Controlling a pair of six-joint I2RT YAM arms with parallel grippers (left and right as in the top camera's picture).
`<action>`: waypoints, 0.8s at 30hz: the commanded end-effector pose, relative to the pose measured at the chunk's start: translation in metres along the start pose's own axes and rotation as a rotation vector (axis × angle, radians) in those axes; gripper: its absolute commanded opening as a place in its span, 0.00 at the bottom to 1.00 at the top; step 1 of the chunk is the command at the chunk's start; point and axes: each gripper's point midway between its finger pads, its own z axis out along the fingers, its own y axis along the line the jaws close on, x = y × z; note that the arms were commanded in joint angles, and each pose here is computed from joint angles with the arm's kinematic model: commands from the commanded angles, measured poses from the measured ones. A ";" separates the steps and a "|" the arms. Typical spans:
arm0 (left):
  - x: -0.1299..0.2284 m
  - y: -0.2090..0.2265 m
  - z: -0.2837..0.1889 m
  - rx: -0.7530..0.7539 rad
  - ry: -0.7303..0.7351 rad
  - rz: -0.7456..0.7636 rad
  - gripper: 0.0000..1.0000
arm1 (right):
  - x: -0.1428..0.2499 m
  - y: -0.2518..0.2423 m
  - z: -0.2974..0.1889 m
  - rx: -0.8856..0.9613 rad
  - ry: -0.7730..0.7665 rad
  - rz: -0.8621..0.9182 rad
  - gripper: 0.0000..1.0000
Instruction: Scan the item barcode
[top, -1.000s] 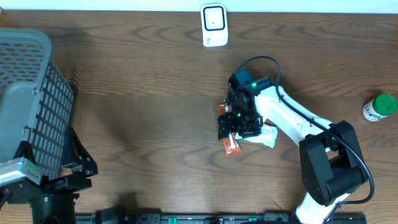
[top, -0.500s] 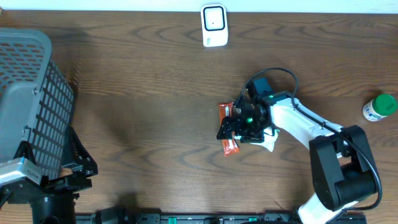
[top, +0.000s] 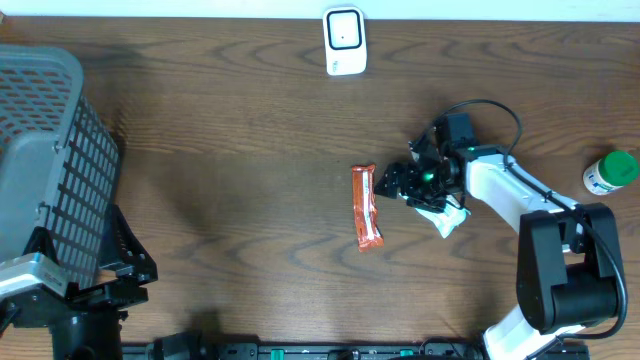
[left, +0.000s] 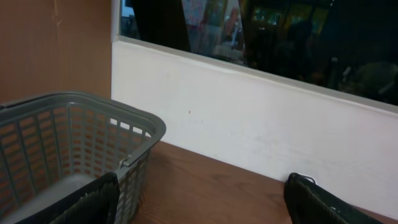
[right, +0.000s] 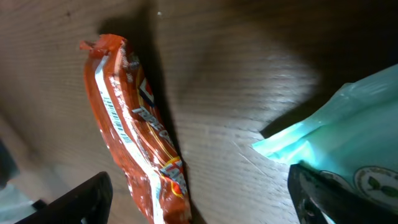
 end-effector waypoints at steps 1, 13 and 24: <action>0.001 0.001 -0.003 -0.005 -0.003 0.016 0.85 | 0.031 -0.030 0.020 0.084 0.116 -0.004 0.97; 0.001 0.001 -0.003 -0.005 -0.003 0.016 0.85 | 0.071 -0.024 0.050 0.054 0.170 0.058 0.99; 0.005 0.002 -0.003 -0.008 0.012 0.017 0.85 | 0.098 -0.050 0.078 0.134 0.179 0.146 0.99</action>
